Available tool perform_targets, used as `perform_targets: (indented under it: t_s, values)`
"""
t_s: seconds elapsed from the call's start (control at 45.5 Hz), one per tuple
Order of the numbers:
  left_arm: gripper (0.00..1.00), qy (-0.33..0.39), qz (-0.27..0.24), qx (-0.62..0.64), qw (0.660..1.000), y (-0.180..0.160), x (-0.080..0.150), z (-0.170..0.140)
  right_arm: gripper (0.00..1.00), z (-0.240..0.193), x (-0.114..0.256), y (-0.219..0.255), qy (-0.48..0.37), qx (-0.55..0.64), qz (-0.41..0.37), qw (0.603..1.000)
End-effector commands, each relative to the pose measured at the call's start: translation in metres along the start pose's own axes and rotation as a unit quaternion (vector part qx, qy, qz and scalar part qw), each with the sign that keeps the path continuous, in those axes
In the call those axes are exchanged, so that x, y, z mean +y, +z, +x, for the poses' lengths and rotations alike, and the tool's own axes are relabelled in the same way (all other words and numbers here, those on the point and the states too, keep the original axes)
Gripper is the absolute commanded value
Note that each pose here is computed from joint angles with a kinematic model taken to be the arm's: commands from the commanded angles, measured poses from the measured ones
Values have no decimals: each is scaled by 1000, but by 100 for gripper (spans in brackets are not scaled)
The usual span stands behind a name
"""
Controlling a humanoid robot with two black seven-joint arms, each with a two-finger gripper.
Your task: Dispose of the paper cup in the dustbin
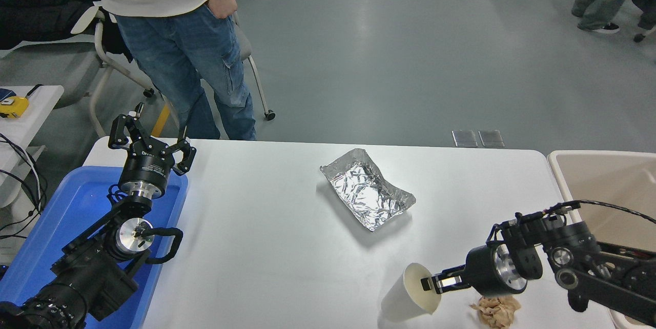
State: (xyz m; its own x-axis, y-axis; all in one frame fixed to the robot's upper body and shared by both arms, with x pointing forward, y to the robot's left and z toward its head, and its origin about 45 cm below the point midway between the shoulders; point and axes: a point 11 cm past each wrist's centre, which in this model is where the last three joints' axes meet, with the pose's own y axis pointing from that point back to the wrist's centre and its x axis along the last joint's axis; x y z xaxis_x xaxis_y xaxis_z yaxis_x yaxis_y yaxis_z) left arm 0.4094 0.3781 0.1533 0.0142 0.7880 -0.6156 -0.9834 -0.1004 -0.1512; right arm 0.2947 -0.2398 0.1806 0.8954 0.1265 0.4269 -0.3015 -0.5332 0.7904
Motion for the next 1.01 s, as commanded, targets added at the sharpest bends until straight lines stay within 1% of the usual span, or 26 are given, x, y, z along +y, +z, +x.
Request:
perform_targets:
  t_s: [0.0, 0.132, 0.286, 0.462, 0.615, 0.989]
  values:
    - [100, 0, 0, -1, 1000, 0, 0, 0, 0, 49, 50, 2, 54, -11, -6, 998]
    - [100, 0, 0, 0, 1000, 0, 0, 0, 0, 71, 86, 1, 84, -22, -8, 996]
    - [100, 1, 0, -1, 1000, 0, 0, 0, 0, 102, 129, -2, 129, -5, -26, 991]
    - [100, 1, 0, -2, 1000, 1, 0, 1, 0, 117, 171, -14, 163, -8, -21, 986]
    - [100, 2, 0, -1, 1000, 1, 0, 1, 0, 116, 189, -7, 175, -16, -34, 984]
    - [100, 2, 0, -1, 1000, 1, 0, 1, 0, 114, 199, 1, 183, -22, -51, 982]
